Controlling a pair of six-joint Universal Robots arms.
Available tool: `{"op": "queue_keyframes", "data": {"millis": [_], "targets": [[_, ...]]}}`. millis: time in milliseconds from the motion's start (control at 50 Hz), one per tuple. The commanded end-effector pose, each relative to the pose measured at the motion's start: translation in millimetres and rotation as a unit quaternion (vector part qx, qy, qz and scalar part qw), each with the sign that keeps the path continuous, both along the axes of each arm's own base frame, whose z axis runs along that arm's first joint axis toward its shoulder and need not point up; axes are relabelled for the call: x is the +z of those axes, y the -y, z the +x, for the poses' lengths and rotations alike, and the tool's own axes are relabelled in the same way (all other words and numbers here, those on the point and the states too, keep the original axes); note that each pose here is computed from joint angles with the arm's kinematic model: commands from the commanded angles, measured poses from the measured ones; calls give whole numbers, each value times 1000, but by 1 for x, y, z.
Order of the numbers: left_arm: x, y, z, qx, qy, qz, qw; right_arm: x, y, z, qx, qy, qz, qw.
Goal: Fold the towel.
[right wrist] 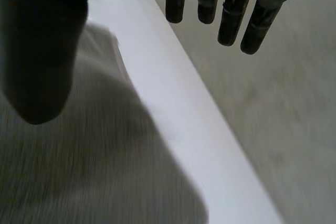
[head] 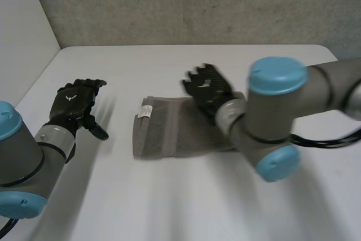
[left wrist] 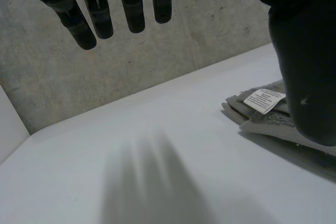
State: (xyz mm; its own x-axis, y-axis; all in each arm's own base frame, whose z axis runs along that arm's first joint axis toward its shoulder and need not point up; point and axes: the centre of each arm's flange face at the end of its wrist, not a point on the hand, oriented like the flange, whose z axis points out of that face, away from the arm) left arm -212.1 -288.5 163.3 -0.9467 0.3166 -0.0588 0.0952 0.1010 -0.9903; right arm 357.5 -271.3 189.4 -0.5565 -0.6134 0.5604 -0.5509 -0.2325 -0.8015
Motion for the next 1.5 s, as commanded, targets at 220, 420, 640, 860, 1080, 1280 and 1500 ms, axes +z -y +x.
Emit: {"op": "queue_keyframes", "data": {"millis": [220, 420, 640, 860, 1080, 1280, 1500], "targets": [[-8, -9, -10, -19, 14, 9, 1000, -61, 5, -93, -95, 6, 127, 987], [-11, -13, -13, -25, 15, 13, 999, -56, 20, -106, -134, 79, 135, 979], [-5, -16, -15, -30, 13, 6, 999, -28, 22, -156, -190, 38, 110, 975], [23, -14, -27, -45, -2, -39, 998, 18, 10, -109, -93, -16, 6, 996], [53, -13, -55, -70, -23, -86, 994, -8, -85, -1, 134, -23, 28, 990], [50, -26, -87, -101, -30, -87, 991, 28, -45, -36, -9, 67, 45, 997], [21, -51, -135, -170, -16, -44, 984, 34, -9, -83, -93, 181, 125, 971]]}}
